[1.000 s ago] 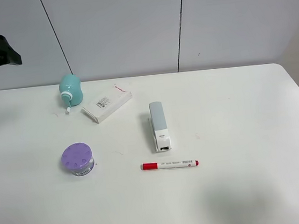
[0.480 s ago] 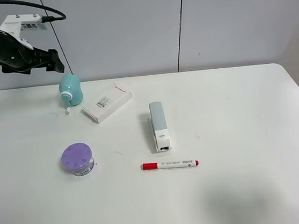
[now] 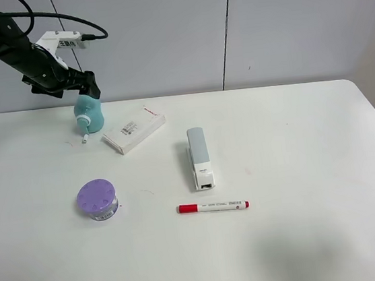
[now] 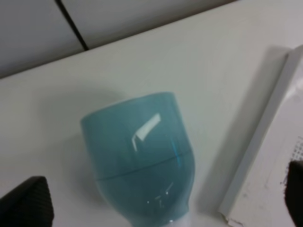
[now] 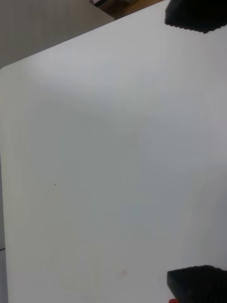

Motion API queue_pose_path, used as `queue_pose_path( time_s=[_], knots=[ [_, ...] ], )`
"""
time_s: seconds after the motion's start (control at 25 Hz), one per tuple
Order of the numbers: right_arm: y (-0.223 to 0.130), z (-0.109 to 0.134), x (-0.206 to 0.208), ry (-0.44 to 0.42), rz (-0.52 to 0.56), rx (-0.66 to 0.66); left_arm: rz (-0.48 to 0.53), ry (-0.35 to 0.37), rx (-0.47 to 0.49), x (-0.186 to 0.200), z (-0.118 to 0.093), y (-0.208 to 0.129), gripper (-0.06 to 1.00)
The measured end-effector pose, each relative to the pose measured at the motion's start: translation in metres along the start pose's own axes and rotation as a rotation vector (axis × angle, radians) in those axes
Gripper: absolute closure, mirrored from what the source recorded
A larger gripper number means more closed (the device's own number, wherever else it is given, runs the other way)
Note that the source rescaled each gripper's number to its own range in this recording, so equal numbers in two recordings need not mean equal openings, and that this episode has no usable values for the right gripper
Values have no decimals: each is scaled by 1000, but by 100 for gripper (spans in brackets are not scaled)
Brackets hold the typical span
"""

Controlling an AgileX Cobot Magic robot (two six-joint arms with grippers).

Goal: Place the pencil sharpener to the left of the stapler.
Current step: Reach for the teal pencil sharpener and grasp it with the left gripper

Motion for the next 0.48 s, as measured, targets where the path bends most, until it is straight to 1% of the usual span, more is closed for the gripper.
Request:
queue_pose_path(
  time_s=[0.2, 0.48],
  knots=[
    [0, 0, 0, 0, 0, 0, 7, -2, 36, -12, 2, 2, -6],
    [0, 0, 0, 0, 0, 0, 44, -13, 41, -30, 4, -2, -6]
  ],
)
Point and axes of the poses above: a point on each arm's last joint axis where the gripper is mounted, x pointing back along that axis away from the gripper, z along the wrist's bending axis when the last joint is at zero, y = z × x, the point moved 10 cm from there along -x, pointing out along that axis toward the gripper, and after that the axes turned 4 degrees about x, right-handed, at the moved point
